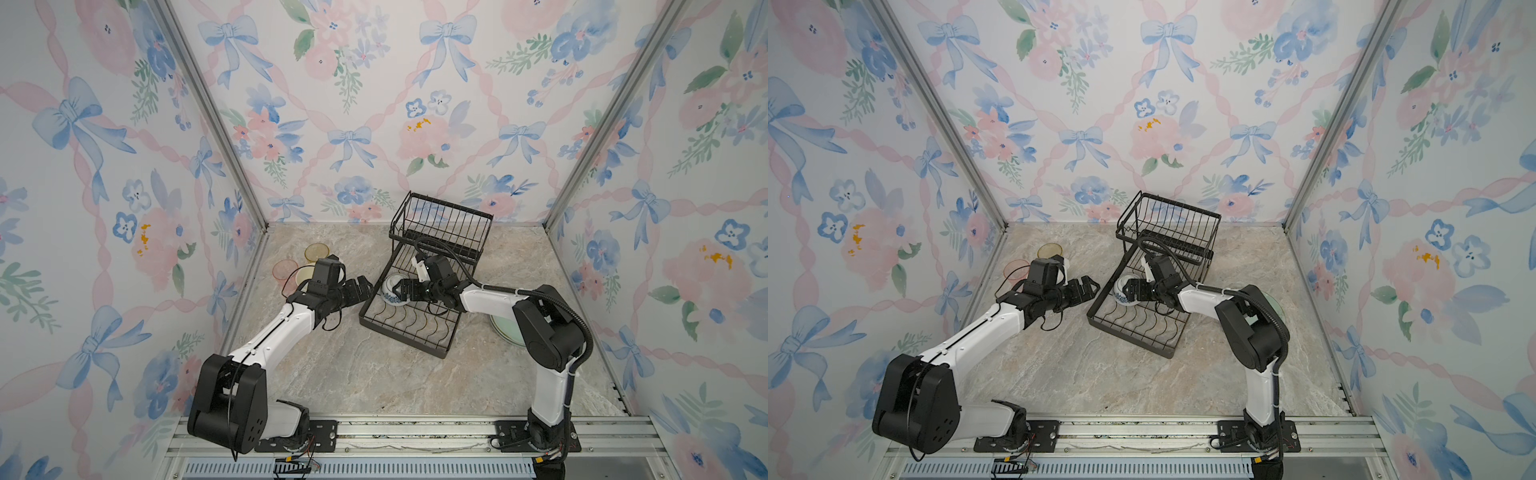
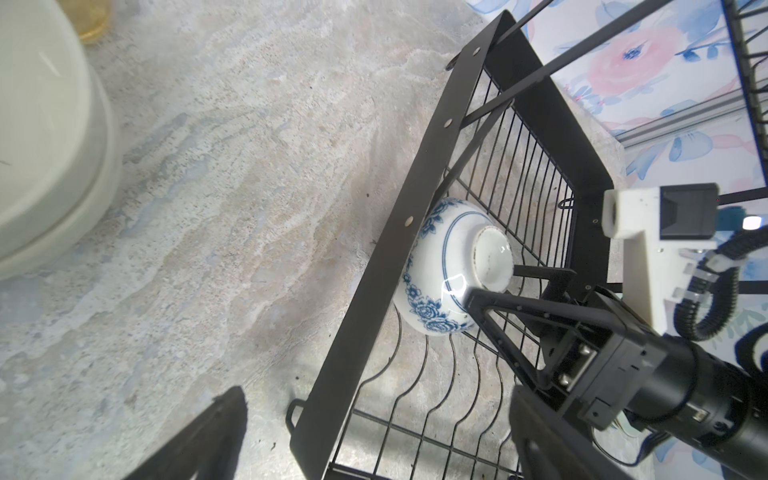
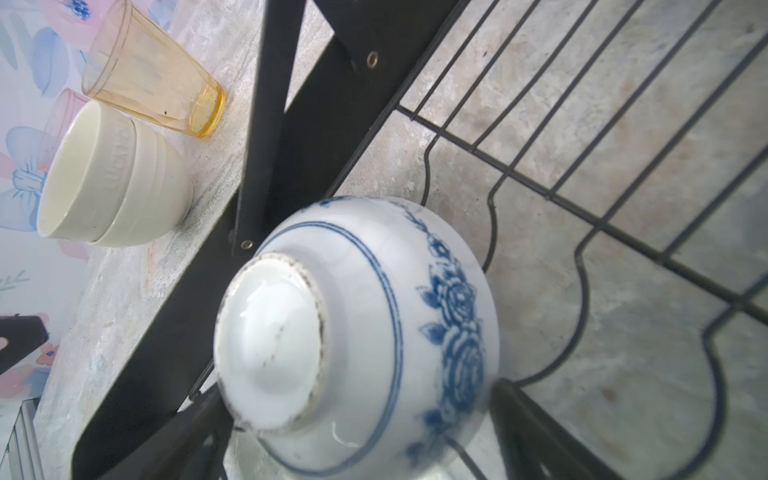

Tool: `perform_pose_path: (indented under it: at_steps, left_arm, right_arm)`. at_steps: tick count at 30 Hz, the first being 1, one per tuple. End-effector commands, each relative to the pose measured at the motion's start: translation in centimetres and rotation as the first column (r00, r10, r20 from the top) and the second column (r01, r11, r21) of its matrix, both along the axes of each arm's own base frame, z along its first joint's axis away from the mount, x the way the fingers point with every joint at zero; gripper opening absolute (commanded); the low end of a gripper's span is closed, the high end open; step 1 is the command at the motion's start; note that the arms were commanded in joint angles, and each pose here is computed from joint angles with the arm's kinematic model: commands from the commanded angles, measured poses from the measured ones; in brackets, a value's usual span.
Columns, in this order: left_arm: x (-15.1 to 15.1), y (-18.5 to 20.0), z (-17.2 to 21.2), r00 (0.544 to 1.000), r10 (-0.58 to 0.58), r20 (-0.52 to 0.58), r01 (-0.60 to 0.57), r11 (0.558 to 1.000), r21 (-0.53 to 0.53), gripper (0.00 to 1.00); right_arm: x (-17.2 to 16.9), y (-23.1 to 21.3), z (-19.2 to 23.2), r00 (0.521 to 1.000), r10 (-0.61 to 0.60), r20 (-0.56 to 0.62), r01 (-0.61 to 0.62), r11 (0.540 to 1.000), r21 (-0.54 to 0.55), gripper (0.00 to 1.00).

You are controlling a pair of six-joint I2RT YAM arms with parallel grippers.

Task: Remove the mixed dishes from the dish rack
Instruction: 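Pull the rack toward the robot with the left gripper while the right holds the bowl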

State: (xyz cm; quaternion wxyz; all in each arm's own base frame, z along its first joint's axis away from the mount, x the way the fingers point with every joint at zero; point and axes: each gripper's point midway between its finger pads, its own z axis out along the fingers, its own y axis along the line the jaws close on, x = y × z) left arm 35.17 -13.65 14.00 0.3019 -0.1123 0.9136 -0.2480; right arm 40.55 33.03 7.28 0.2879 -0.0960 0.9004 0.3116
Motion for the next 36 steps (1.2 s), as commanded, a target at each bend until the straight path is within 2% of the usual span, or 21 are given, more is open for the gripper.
perform_pose_path:
  at_steps: [1,4,9,15,20,24,29,36]
  left_arm:
    - [-0.5,0.9,0.0,1.000,0.012,-0.004,-0.012,1.000,0.017,0.98]
    - [-0.5,1.2,0.2,1.000,0.016,0.002,-0.016,1.000,0.017,0.98]
    - [-0.2,1.2,-0.5,1.000,0.013,-0.018,-0.012,1.000,0.025,0.98]
    - [-0.2,1.1,-1.4,0.999,0.013,-0.045,-0.012,1.000,0.024,0.98]
    - [-0.1,1.3,-1.1,0.999,0.017,-0.033,-0.016,0.999,0.032,0.98]
    - [-0.2,1.3,-1.0,1.000,0.013,-0.029,-0.012,0.999,0.032,0.98]
    - [-0.2,1.3,-1.2,0.999,0.014,-0.035,-0.012,0.999,0.032,0.98]
    - [0.0,1.3,-1.3,0.999,0.012,-0.038,-0.011,0.999,0.036,0.98]
  right_arm:
    - [0.8,1.5,0.7,0.998,0.059,0.027,-0.060,0.997,0.055,0.97]
    - [0.7,2.3,0.9,0.995,0.095,0.033,-0.097,0.994,0.055,0.97]
    - [-0.2,4.0,2.5,0.982,0.172,0.077,-0.181,0.973,0.144,0.97]
    - [-1.7,5.7,3.8,0.973,0.221,0.074,-0.231,0.955,0.187,0.97]
    - [-2.0,5.6,3.3,0.980,0.197,0.039,-0.201,0.969,0.143,0.97]
    - [-1.2,3.0,1.8,0.995,0.104,-0.005,-0.104,0.994,0.042,0.97]
    - [-2.8,3.1,1.9,0.994,0.103,-0.043,-0.101,0.994,0.044,0.97]
    - [-4.5,4.0,2.4,0.991,0.102,-0.086,-0.093,0.990,0.107,0.97]
